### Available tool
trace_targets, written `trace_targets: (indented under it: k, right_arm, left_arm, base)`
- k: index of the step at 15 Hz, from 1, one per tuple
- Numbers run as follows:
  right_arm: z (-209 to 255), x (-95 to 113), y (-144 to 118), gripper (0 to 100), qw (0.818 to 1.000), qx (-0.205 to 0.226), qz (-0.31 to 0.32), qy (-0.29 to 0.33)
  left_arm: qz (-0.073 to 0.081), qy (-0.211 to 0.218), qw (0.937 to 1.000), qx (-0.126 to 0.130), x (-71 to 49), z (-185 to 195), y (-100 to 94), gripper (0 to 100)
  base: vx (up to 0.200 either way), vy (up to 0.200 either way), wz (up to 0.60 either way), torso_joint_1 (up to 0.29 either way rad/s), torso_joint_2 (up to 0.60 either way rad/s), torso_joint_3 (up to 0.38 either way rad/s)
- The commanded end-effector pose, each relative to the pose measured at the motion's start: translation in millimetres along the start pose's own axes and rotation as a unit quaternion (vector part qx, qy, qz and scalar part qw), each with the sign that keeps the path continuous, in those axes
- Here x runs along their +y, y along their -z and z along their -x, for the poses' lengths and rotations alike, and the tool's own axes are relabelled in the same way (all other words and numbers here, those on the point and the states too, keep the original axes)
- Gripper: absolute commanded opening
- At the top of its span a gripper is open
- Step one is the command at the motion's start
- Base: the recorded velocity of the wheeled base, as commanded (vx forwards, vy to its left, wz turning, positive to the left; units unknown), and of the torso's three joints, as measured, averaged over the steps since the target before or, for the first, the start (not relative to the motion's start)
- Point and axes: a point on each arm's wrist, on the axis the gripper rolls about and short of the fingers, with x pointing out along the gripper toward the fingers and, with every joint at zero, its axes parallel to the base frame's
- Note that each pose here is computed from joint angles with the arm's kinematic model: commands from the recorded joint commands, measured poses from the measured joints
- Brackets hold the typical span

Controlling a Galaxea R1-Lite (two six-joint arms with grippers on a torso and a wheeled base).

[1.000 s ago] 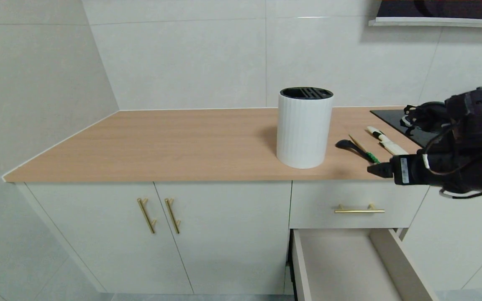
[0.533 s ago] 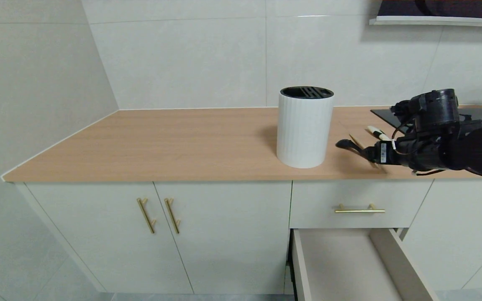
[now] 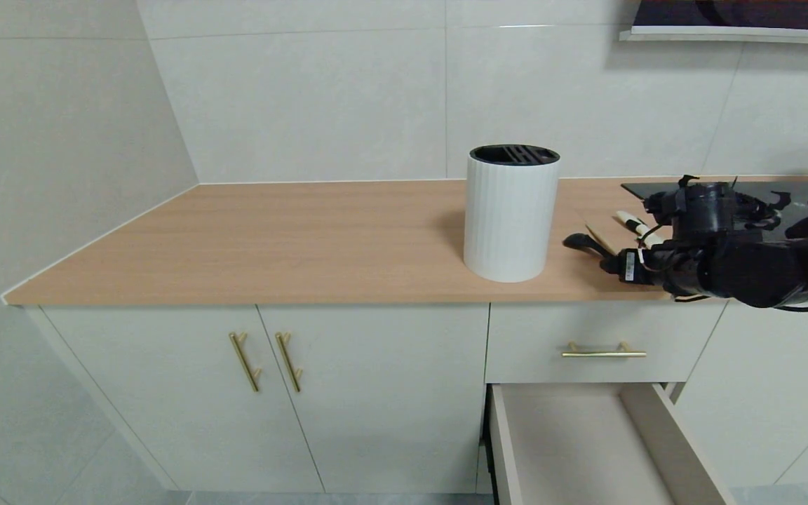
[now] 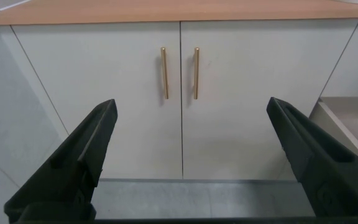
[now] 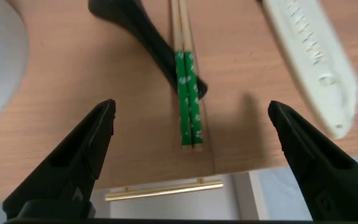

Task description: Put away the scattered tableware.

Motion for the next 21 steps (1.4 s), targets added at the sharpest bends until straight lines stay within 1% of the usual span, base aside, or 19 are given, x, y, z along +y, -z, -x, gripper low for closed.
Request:
trace_targets:
  k: [1,7,8,12,18,20,21]
  right_arm:
    - [-5,1,4,100,1.000,0.006,0.002,0.001]
    - [-3,0,3,100,1.000,0.005,0.002,0.001]
    - [-4,0,3,0,1.000,0.005,0.002,0.001]
    - [-5,1,5,0,1.000,0.008,0.003,0.001]
    - [1,-1,0,0,1.000,0.001,0.001,0.002]
    - [16,-4,-5,0,1.000,-0.007,-0.002,0.000]
    - [31,-6,-9,0,1.000,-0.015,-0.004,-0.003]
  left_arm:
    - [0.000,0.000,1.0000,0.001,0.0,0,-0.1,100]
    - [0.000,0.000,1.0000,0.001,0.0,0,-0.1,100]
    - [0.000,0.000,1.0000,0.001,0.0,0,-0.1,100]
    - [0.000,0.000,1.0000,0.001,0.0,0,-0.1,100]
    - [0.000,0.000,1.0000,0.001,0.0,0,-0.1,100]
    - [0.000,0.000,1.0000,0.001,0.0,0,-0.1,100]
    - [0.000,0.000,1.0000,0.001,0.0,0,-0.1,100]
  base:
    - [0.000,0.000,0.00,0.000,0.00,0.000]
    - [0.000,0.000,0.00,0.000,0.00,0.000]
    - [0.000,0.000,0.00,0.000,0.00,0.000]
    - [0.000,0.000,0.00,0.000,0.00,0.000]
    - [0.000,0.000,0.00,0.000,0.00,0.000]
    - [0.000,0.000,0.00,0.000,0.00,0.000]
    - [0.000,0.000,0.00,0.000,0.00,0.000]
